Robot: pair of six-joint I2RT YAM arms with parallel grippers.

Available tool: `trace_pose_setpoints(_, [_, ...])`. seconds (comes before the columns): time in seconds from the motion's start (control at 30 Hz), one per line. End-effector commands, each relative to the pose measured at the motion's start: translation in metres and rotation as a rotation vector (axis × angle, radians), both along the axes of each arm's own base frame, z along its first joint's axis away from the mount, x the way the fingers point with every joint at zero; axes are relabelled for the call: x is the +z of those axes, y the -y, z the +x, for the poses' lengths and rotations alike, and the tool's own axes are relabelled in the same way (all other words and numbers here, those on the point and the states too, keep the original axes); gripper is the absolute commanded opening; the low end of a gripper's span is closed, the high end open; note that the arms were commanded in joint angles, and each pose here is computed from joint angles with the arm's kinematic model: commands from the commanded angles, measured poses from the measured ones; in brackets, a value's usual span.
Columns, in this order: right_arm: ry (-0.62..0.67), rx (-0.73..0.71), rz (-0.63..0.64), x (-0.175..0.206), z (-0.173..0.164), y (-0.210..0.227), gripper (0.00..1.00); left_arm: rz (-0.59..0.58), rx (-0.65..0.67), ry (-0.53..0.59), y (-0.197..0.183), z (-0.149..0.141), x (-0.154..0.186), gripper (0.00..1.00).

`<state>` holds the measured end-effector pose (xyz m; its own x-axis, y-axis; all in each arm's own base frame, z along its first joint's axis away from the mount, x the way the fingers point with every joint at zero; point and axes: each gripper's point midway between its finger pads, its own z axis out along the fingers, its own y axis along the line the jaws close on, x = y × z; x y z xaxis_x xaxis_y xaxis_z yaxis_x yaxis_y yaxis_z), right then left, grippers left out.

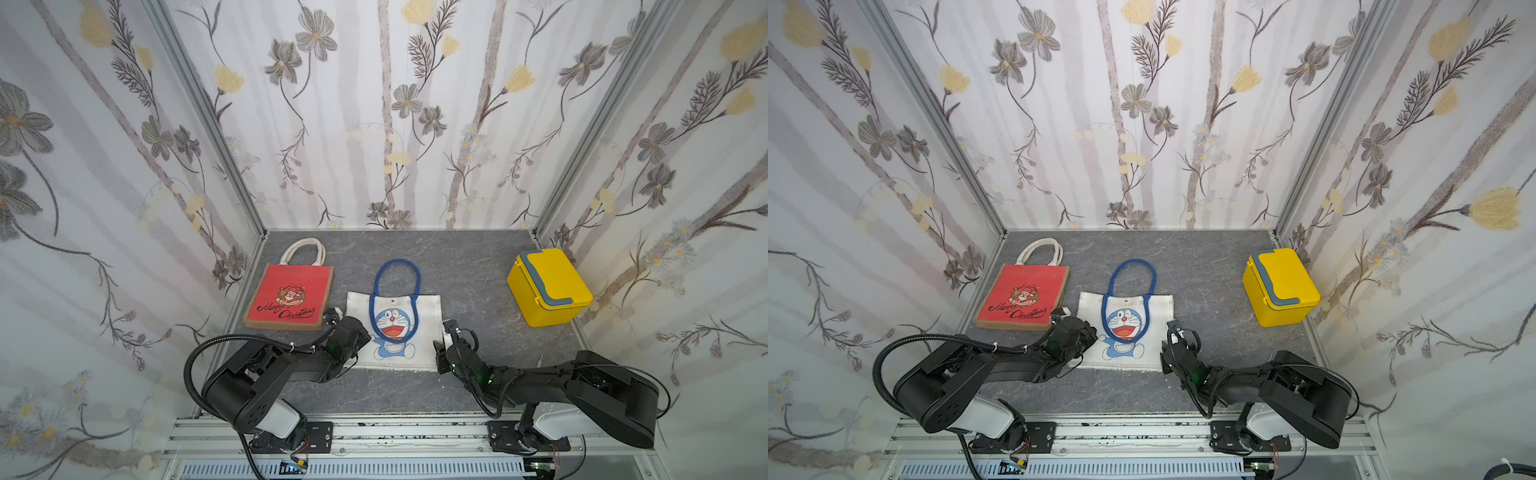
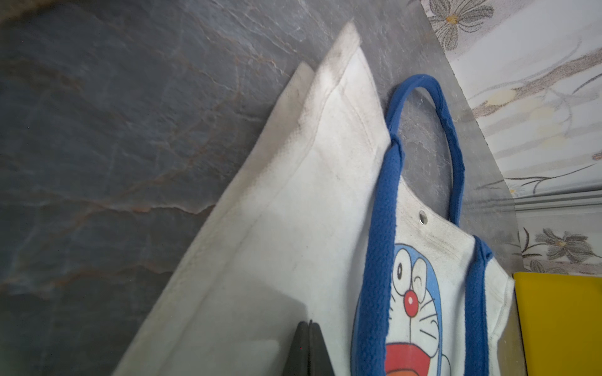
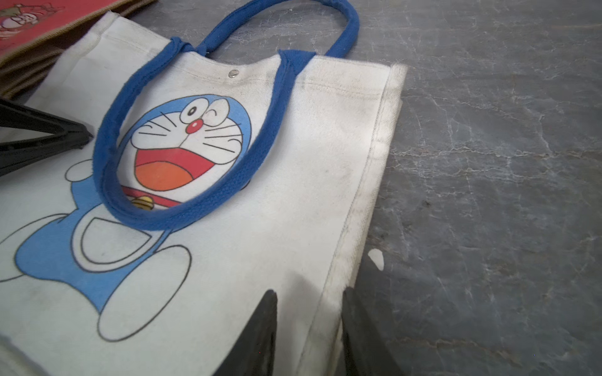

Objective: Put away the canvas bag
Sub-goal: Press the canvas bag at the center of the board, then adjust the canvas bag at the center of the board.

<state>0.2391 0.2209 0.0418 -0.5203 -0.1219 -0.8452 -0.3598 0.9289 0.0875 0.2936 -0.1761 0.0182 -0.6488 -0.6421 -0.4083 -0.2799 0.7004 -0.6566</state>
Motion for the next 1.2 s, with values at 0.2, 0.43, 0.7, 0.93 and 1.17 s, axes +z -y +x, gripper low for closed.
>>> trace_pose_setpoints(0.2, [-0.118,0.039,-0.06,-0.038,-0.023,-0.001,0.23,0.024,-0.079,-0.086,0.006,-0.013,-0.019,0.04])
trace_pose_setpoints(0.43, [-0.029,0.041,-0.016,-0.005,-0.027,0.008,0.25,0.017,-0.073,-0.086,0.006,-0.012,-0.023,0.04])
trace_pose_setpoints(0.7, [0.239,0.138,0.039,0.087,-0.004,-0.011,0.35,-0.012,-0.104,-0.061,0.013,-0.012,-0.017,0.06])
trace_pose_setpoints(0.93, [0.249,0.339,0.032,0.111,0.009,-0.057,0.5,-0.019,-0.087,-0.038,0.006,-0.015,-0.006,0.14])
trace_pose_setpoints(1.17, [0.117,0.46,0.018,0.079,0.009,-0.098,0.63,-0.151,-0.088,-0.006,0.012,-0.017,0.025,0.2])
